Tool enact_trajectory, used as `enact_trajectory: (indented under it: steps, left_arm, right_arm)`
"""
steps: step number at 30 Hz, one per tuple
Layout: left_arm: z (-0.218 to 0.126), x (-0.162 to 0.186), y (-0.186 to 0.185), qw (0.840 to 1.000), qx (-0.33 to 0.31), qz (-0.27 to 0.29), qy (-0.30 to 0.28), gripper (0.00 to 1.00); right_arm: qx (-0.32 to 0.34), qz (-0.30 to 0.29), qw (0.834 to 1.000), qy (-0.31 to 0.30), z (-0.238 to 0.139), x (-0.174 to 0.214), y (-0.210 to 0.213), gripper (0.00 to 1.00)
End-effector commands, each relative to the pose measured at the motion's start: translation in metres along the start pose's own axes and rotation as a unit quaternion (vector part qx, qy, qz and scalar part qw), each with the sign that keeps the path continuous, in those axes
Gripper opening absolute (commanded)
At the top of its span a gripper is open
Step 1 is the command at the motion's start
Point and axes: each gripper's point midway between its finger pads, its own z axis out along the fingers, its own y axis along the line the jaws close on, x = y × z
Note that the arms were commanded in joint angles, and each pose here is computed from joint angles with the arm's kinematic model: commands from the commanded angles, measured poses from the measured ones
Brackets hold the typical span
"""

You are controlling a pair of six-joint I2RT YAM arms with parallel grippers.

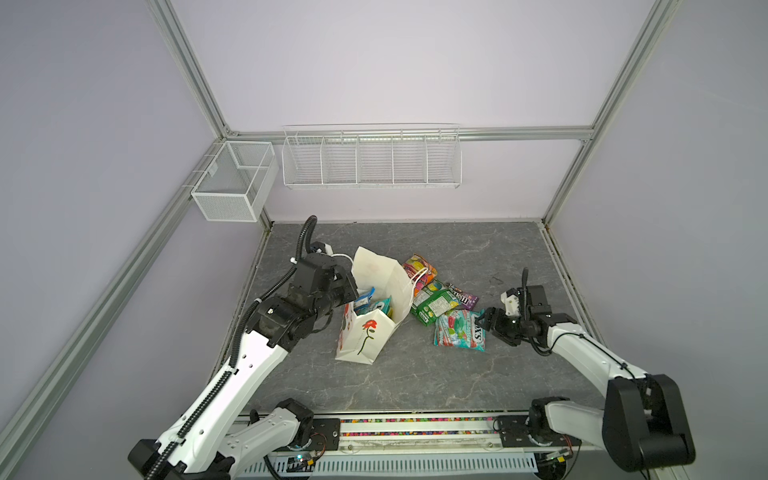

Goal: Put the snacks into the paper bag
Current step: 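Lower the open right gripper onto the teal Mint Blossom bag and close it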

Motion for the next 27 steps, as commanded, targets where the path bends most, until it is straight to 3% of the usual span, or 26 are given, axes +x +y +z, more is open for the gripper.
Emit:
enact_trajectory:
  steps: [1,27]
  left_arm:
    - [-0.003,-0.003,-0.003,1.000,0.009,-0.005,-0.011,0.00]
    - [0.000,0.000,-0.002,1.000,0.009,-0.007,-0.009,0.00]
  right_arm:
    - [-0.012,0.009,1.000,0.006,0.006,0.003,-0.001,0.74]
    - [-0.030,0.027,0.999,0.024,0.022,0.009,-0.005,0.55]
